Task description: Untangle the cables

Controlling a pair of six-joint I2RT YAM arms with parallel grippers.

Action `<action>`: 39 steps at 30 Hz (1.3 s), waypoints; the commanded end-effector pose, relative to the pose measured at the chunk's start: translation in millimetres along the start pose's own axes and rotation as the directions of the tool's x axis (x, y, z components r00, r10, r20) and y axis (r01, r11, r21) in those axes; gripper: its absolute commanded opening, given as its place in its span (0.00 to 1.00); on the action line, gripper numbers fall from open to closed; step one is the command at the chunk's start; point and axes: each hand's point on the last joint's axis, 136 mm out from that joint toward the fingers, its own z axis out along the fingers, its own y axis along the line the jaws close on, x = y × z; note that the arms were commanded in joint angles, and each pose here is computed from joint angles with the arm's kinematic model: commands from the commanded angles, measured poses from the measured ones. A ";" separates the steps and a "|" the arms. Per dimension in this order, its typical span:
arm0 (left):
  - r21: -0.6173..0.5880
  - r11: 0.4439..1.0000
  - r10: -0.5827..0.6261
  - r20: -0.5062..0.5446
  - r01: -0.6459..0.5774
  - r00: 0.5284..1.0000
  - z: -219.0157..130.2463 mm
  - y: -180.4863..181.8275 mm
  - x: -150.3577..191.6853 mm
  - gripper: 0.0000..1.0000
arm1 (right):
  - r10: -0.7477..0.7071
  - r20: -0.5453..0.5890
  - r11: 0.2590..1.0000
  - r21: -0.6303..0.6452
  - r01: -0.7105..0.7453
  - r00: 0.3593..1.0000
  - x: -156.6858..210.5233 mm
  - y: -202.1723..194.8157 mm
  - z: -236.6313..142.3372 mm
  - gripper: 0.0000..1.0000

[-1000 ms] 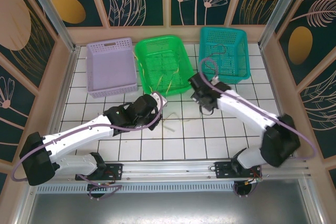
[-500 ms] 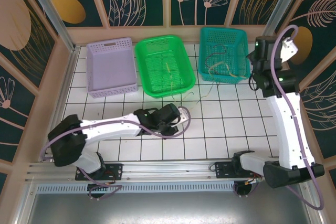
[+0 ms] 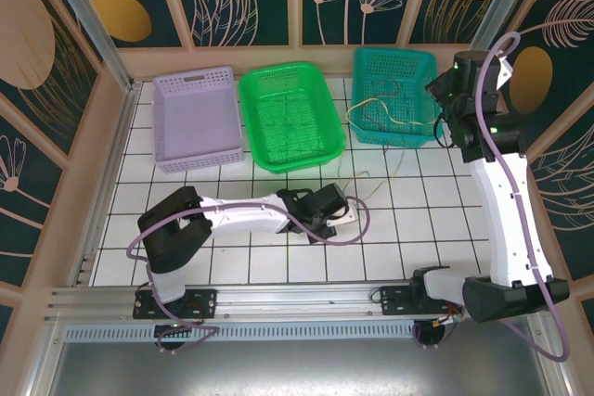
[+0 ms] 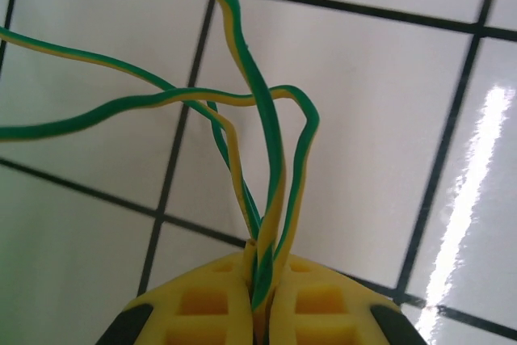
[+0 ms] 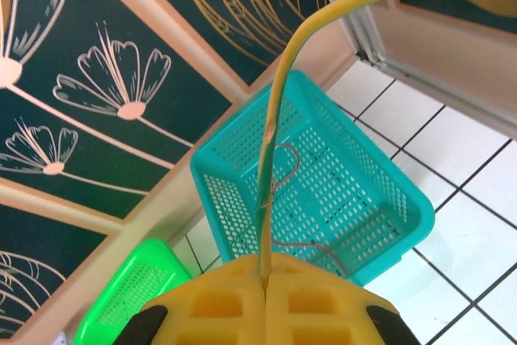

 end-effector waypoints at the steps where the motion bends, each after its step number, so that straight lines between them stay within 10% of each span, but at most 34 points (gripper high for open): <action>1: -0.007 0.996 0.092 0.002 -0.092 0.996 8.8 -6.7 -4.1 0.00 | 0.027 -0.028 0.999 -0.046 -0.029 0.999 6.6 6.2 5.4 0.00; 10: -0.032 0.990 0.137 -0.019 -0.137 0.990 15.6 -3.5 0.3 0.00 | 0.038 -0.067 0.999 -0.036 -0.041 0.997 20.7 0.3 11.7 0.00; 16: -0.125 0.991 0.052 -0.022 -0.054 0.998 6.8 13.2 -0.1 0.55 | 0.035 -0.080 0.999 -0.035 -0.038 0.996 23.9 0.5 14.3 0.00; 26: -0.247 0.925 -0.217 0.276 0.288 0.936 -82.3 54.8 -47.5 0.67 | 0.053 -0.103 0.996 -0.063 -0.060 0.993 26.7 9.8 19.9 0.00; 31: -0.129 0.854 -0.397 0.466 0.504 0.791 -142.1 65.6 -72.8 0.73 | 0.060 -0.119 0.994 -0.089 -0.071 0.991 27.1 18.0 22.4 0.00; 35: 0.086 0.705 -0.624 0.549 0.704 0.557 -177.4 83.6 -85.9 0.94 | 0.065 -0.144 0.990 -0.111 -0.082 0.987 30.0 24.5 23.7 0.00; 39: 0.291 0.503 -0.809 0.490 0.814 0.325 -184.2 106.8 -99.9 0.93 | 0.075 -0.178 0.987 -0.124 -0.098 0.981 36.2 28.9 26.0 0.00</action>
